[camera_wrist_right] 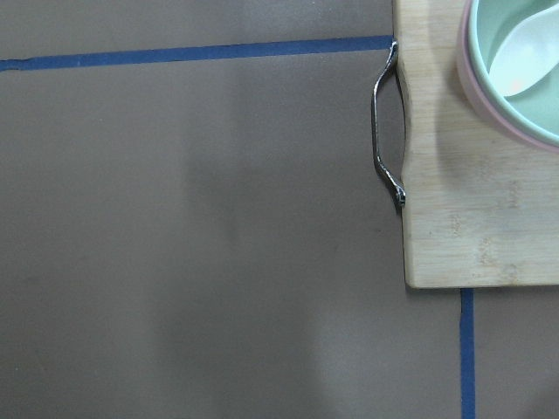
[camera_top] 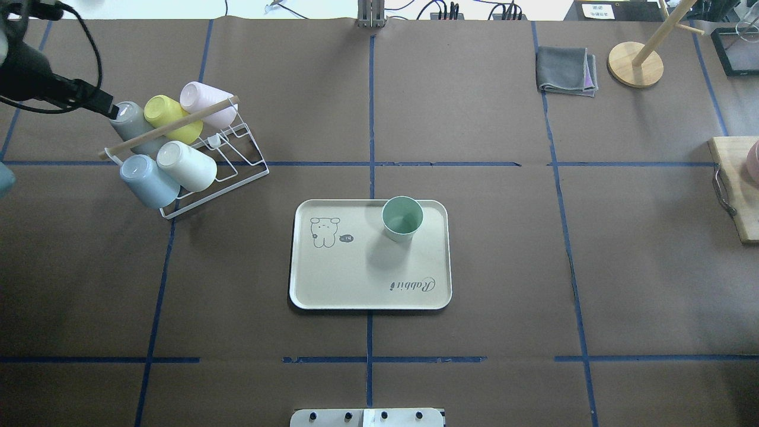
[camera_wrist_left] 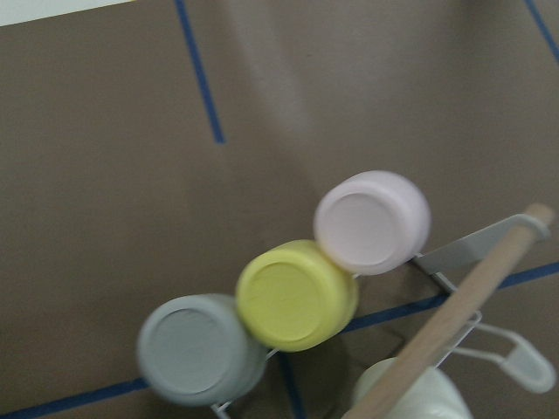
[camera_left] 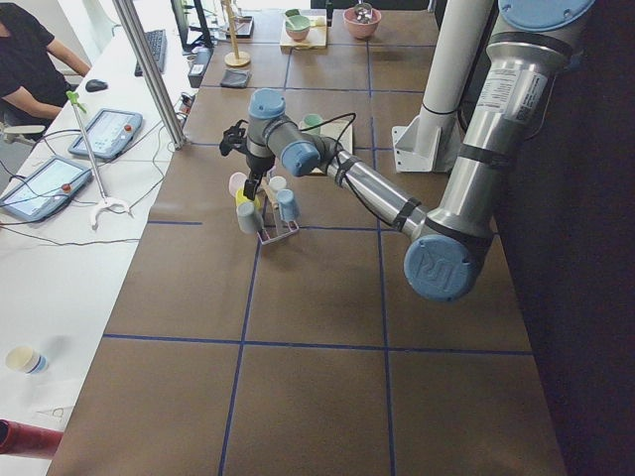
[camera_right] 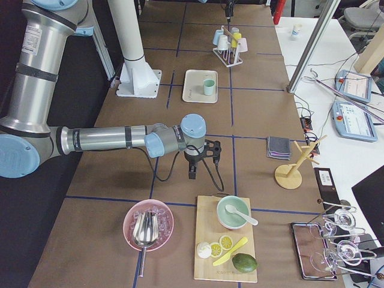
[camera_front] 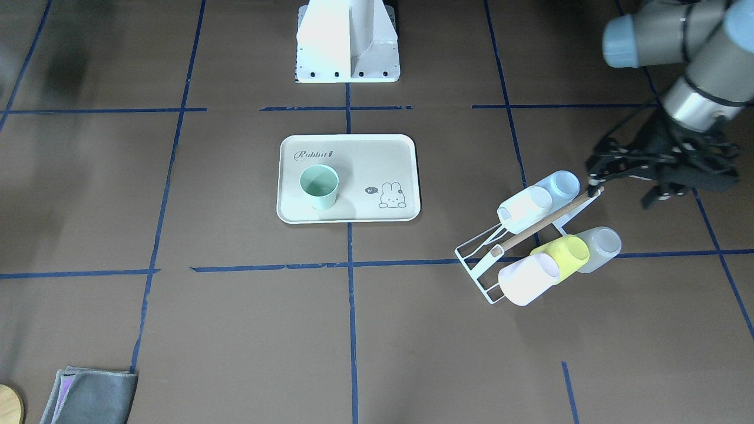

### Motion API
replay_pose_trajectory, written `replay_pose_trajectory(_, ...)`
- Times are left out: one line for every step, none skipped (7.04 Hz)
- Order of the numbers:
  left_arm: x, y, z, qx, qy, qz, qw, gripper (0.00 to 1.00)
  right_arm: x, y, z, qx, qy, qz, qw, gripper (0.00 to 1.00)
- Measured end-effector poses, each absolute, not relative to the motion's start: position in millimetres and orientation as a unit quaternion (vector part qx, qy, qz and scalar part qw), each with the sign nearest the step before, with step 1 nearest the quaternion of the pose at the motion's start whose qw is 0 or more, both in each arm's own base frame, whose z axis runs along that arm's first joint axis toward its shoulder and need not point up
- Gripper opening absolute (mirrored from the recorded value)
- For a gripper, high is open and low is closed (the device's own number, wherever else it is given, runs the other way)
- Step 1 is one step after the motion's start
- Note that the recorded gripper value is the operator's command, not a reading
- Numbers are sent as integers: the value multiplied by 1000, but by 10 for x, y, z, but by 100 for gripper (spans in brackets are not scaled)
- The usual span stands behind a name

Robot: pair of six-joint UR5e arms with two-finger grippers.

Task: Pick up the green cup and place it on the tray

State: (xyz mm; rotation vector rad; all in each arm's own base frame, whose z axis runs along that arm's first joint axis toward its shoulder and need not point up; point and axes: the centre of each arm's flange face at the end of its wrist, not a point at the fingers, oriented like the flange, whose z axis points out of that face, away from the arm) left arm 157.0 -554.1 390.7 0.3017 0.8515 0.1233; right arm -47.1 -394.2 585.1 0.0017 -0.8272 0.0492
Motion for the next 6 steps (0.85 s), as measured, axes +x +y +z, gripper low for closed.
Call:
replay_pose_trajectory(1112, -5625, 4305, 121, 401, 60, 906, 99, -427, -3941, 5862, 1, -401, 29, 915, 100)
replay_pose_trajectory(631, -5691, 4714, 95, 394, 67, 912, 100, -345, -3944, 5875, 1, -400, 40, 916, 100)
replay_pose_trajectory(192, -5655, 5134, 63, 394, 66, 915, 100, -237, -3943, 5891, 1, -399, 55, 915, 100)
replay_pose_trajectory(-127, -5505, 5534, 32, 395, 50, 917, 100, -131, -3941, 5913, 1, -397, 68, 915, 100)
replay_pose_trajectory(-421, -5316, 5874, 9, 395, 22, 918, 100, -37, -3938, 5958, 1, -395, 70, 916, 100)
replay_pose_trajectory(-661, -5094, 6130, -6, 396, -5, 918, 100, 50, -3940, 6003, 1, -390, 60, 919, 100)
